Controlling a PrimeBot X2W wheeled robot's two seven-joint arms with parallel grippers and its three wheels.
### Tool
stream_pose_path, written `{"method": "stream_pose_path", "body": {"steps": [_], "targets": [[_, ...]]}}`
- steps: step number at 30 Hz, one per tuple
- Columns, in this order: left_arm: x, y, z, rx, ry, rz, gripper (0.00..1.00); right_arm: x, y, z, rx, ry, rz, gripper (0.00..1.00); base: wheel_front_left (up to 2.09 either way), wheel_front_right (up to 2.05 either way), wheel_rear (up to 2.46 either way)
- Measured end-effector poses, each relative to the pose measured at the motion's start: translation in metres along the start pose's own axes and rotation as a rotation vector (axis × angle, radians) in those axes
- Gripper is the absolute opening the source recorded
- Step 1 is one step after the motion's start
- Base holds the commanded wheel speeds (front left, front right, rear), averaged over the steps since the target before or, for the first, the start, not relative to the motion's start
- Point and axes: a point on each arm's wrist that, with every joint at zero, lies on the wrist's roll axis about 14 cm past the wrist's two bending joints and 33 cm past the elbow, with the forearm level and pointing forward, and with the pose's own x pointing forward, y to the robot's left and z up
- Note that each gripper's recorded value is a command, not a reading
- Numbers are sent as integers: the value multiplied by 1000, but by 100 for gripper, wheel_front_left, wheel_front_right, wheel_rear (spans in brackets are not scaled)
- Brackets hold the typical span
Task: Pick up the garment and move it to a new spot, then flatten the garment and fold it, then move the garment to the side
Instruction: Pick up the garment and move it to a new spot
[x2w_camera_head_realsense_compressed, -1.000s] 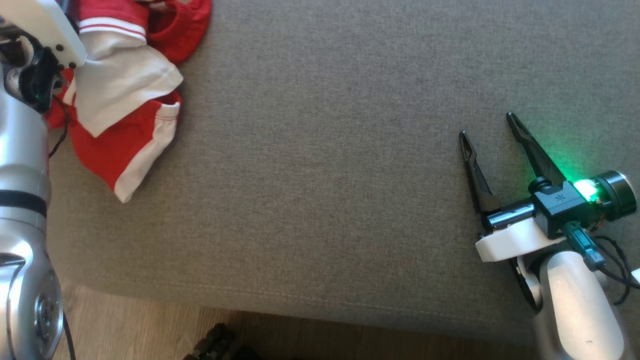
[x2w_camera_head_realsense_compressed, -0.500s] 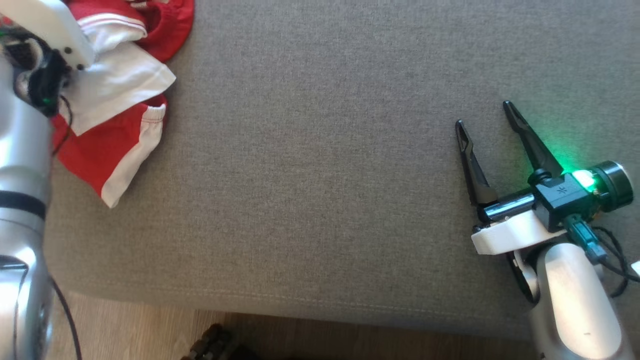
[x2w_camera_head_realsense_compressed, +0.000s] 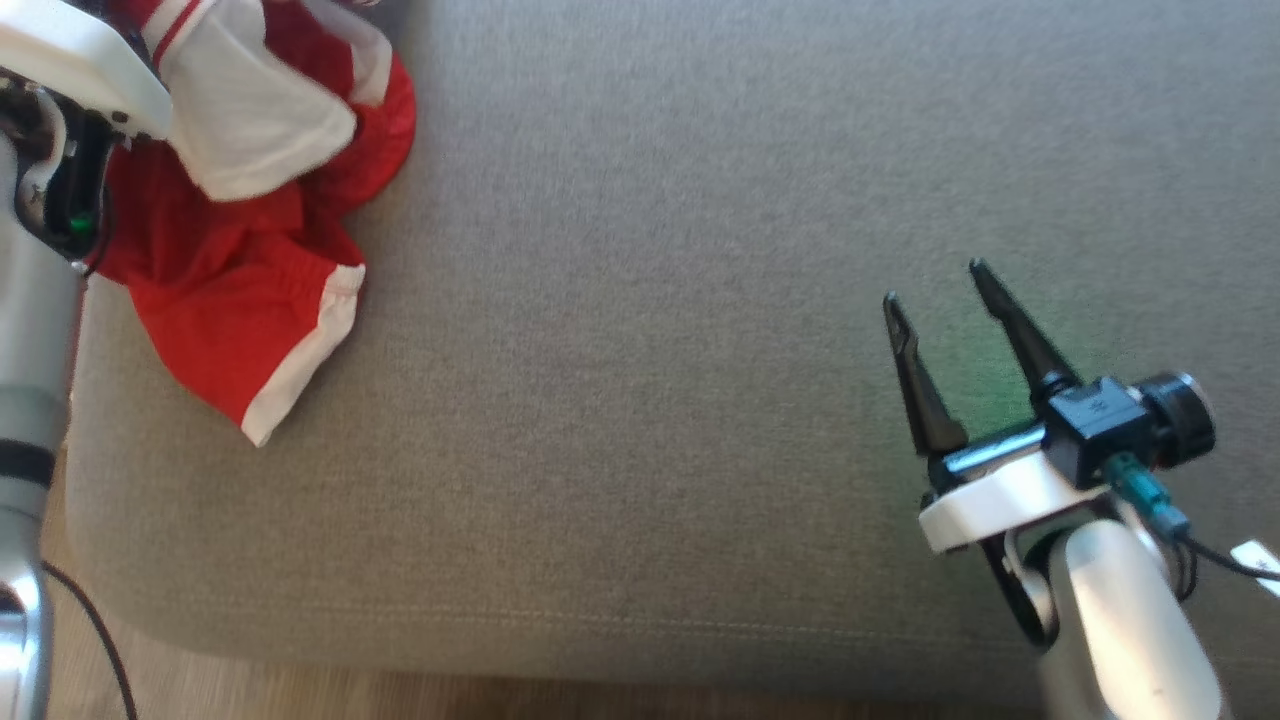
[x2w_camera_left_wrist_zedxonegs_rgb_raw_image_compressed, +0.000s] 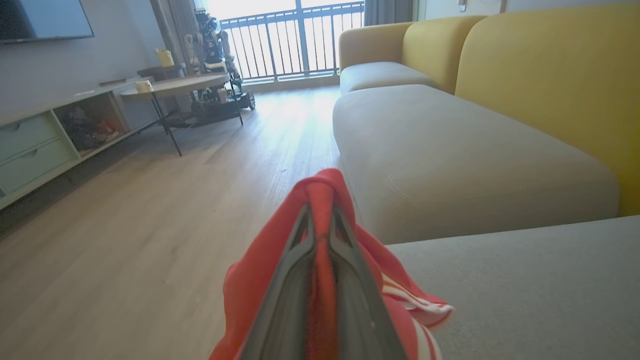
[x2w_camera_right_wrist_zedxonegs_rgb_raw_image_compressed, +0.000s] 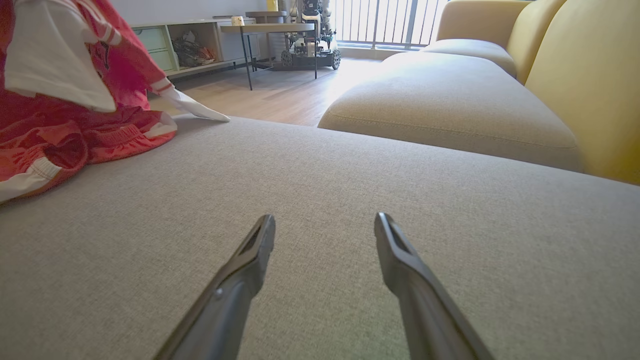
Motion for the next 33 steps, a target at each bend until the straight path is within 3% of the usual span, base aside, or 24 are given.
{"method": "stream_pose_path", "body": {"steps": [8, 17, 26, 33], "targets": [[-16, -43, 113, 32, -313, -150, 0, -32, -6, 29, 15, -45, -45, 100, 0, 0, 0], [-34, -144, 200, -39, -513, -398, 0, -66, -42, 63, 24, -129, -175, 100, 0, 0, 0], [-50, -263, 226, -164, -523, -692, 0, -109, -82, 75, 51, -161, -330, 100, 0, 0, 0], [-58, -350, 204, -263, -413, -899, 0, -139, -108, 73, 71, -158, -443, 100, 0, 0, 0]]}}
